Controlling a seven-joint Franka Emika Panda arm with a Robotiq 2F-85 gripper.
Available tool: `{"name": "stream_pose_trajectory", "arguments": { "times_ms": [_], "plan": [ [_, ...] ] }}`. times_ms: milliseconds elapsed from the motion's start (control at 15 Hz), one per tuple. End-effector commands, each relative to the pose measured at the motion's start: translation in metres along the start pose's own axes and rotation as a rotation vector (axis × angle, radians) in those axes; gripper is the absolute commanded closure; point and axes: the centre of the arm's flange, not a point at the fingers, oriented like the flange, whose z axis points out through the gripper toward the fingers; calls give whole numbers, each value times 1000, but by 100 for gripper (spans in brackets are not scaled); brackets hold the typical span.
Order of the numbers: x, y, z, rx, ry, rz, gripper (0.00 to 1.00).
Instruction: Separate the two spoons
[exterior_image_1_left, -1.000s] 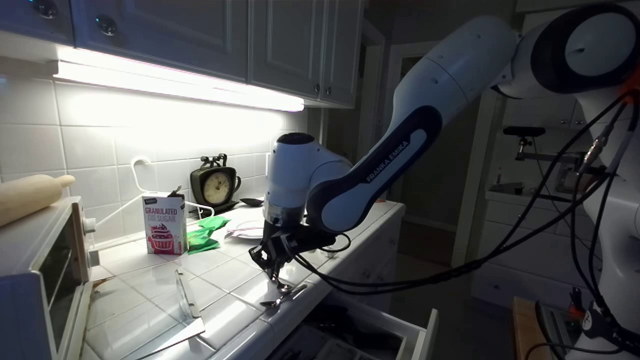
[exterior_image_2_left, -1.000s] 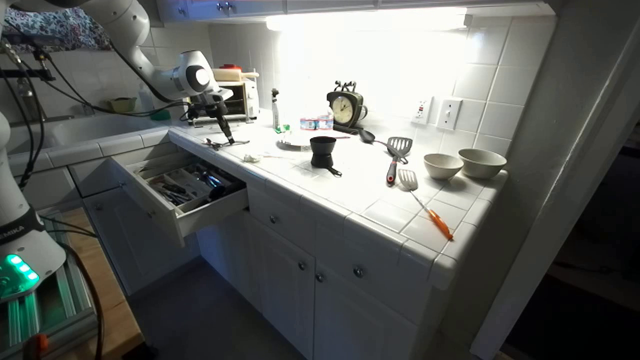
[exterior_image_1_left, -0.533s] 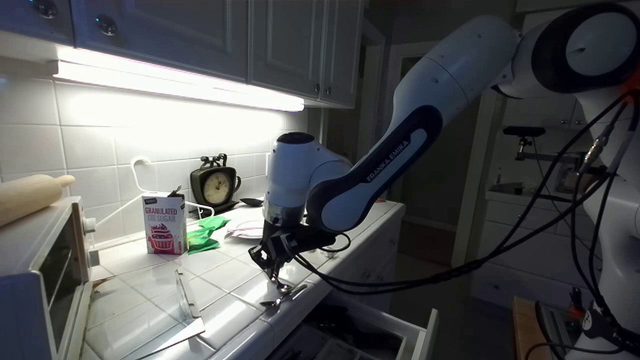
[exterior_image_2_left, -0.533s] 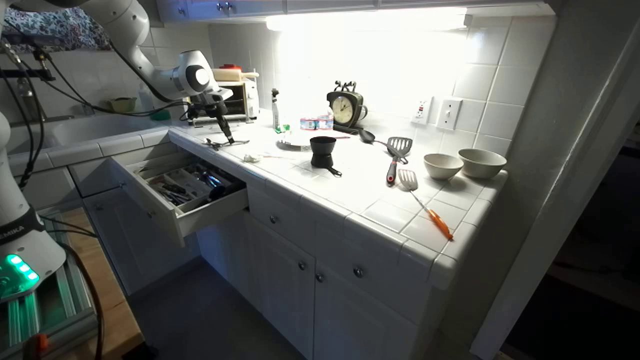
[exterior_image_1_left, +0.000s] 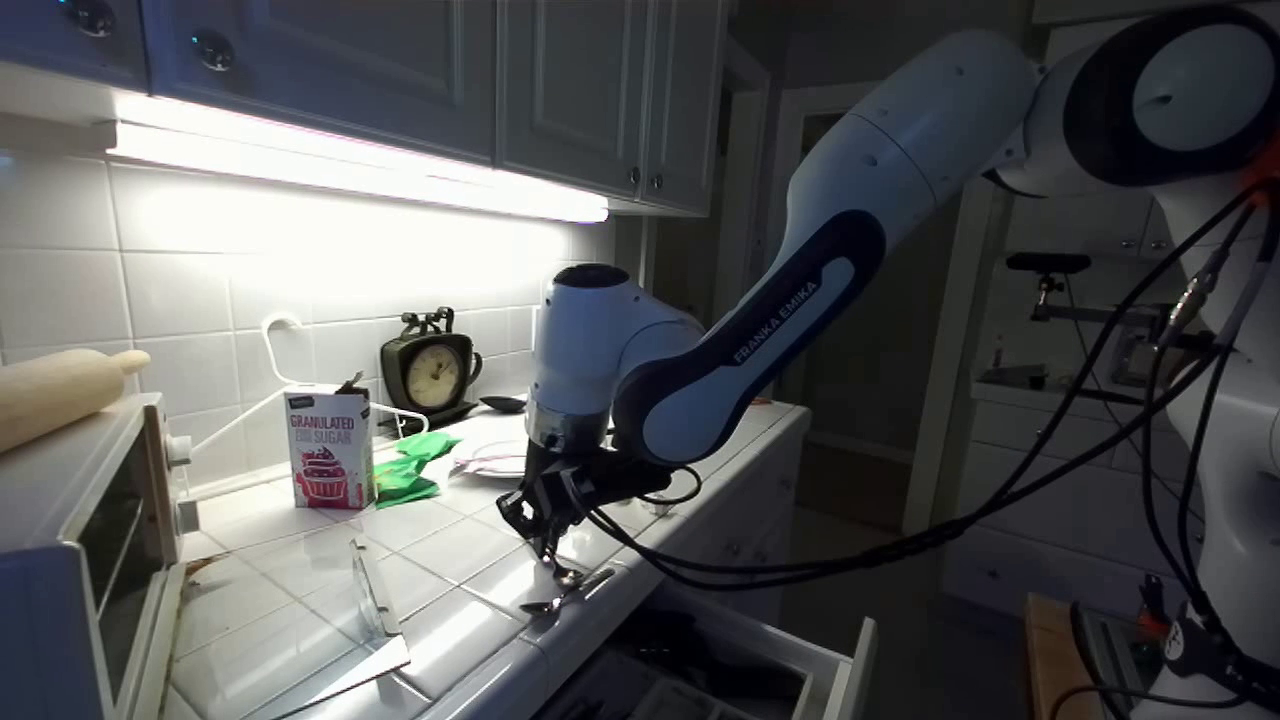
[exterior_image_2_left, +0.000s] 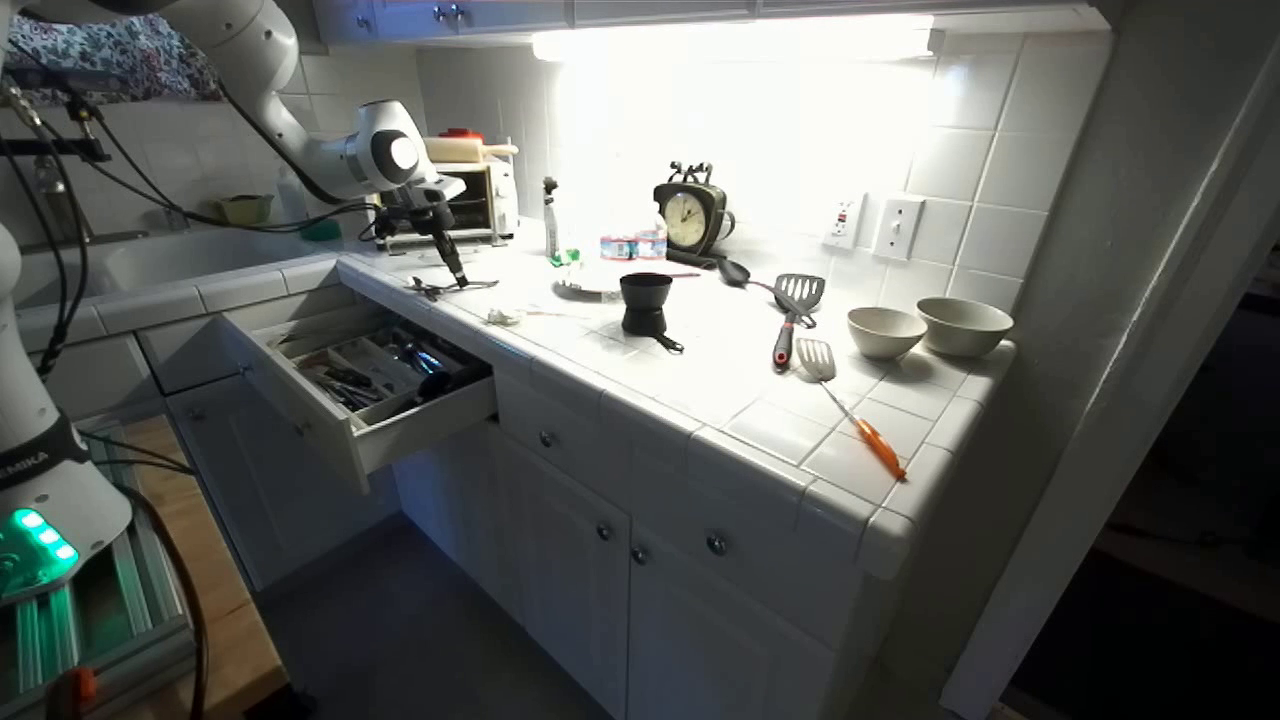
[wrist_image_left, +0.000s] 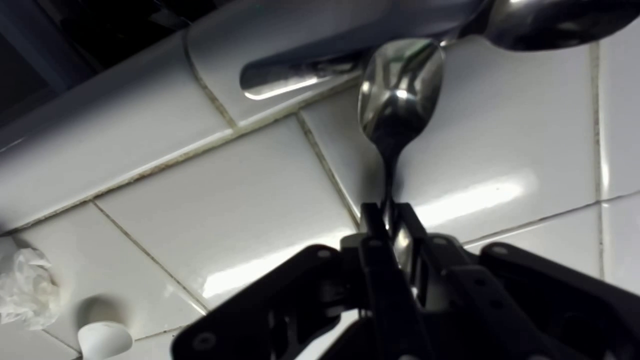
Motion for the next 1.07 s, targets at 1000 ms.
{"name": "stream_pose_trajectory", "arguments": {
  "times_ms": [1000],
  "plan": [
    [1, -3, -10, 1, 27, 7, 98]
  ]
}}
